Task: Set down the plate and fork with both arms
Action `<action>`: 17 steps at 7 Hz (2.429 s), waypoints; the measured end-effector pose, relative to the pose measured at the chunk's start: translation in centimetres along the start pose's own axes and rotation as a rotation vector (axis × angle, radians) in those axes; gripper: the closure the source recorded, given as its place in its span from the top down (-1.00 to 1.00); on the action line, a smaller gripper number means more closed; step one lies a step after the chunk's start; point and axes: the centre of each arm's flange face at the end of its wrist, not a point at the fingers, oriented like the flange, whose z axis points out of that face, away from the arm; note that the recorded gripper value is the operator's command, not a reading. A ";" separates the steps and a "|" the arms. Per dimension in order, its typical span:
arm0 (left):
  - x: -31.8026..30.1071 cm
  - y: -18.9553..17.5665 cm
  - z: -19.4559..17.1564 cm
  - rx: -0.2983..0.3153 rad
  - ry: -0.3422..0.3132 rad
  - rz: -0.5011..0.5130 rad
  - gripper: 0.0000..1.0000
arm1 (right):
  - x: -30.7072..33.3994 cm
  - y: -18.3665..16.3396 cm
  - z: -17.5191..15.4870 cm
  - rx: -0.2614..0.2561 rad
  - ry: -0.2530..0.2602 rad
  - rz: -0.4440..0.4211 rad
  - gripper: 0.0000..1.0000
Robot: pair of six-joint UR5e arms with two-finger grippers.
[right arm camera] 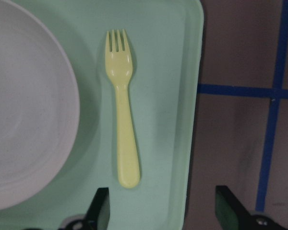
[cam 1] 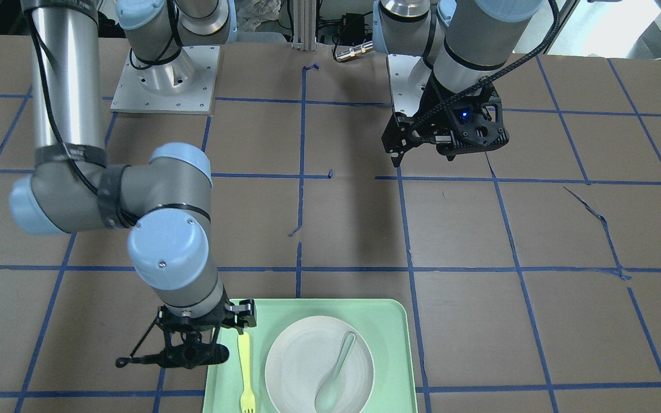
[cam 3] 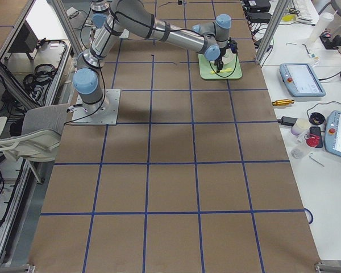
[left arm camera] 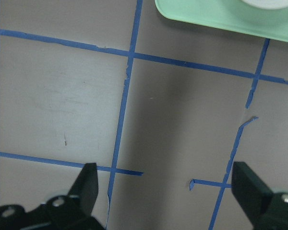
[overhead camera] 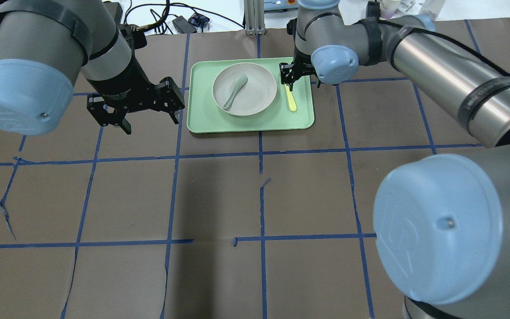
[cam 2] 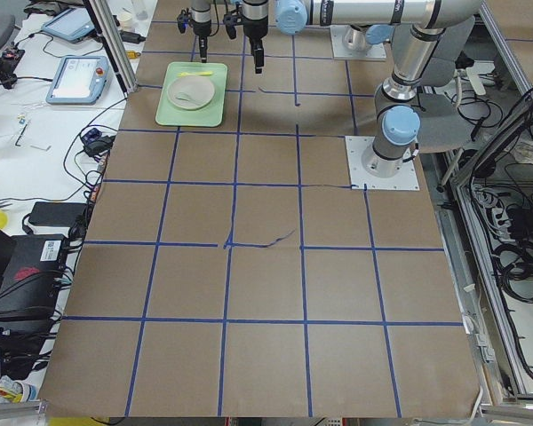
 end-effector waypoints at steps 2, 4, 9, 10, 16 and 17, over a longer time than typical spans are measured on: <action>0.0 0.1 0.0 -0.004 -0.002 0.000 1.00 | 2.1 5.1 -11.8 -0.003 0.001 0.015 1.00; -0.1 0.1 0.0 -0.007 -0.004 -0.002 1.00 | 2.9 12.3 -18.2 0.040 -0.003 0.025 1.00; 0.0 0.0 0.1 -0.010 -0.005 -0.001 1.00 | 3.4 18.9 -18.3 -0.007 0.033 0.022 1.00; 0.0 -0.1 0.2 -0.007 -0.003 -0.003 1.00 | 3.3 18.9 -18.3 -0.009 0.030 0.023 1.00; 0.9 -1.5 0.3 0.009 -0.010 0.016 1.00 | 2.7 18.8 -18.3 -0.010 0.023 0.019 1.00; 0.9 -0.6 -0.6 0.012 -0.009 0.021 1.00 | 2.7 18.7 -18.3 -0.010 0.022 0.019 1.00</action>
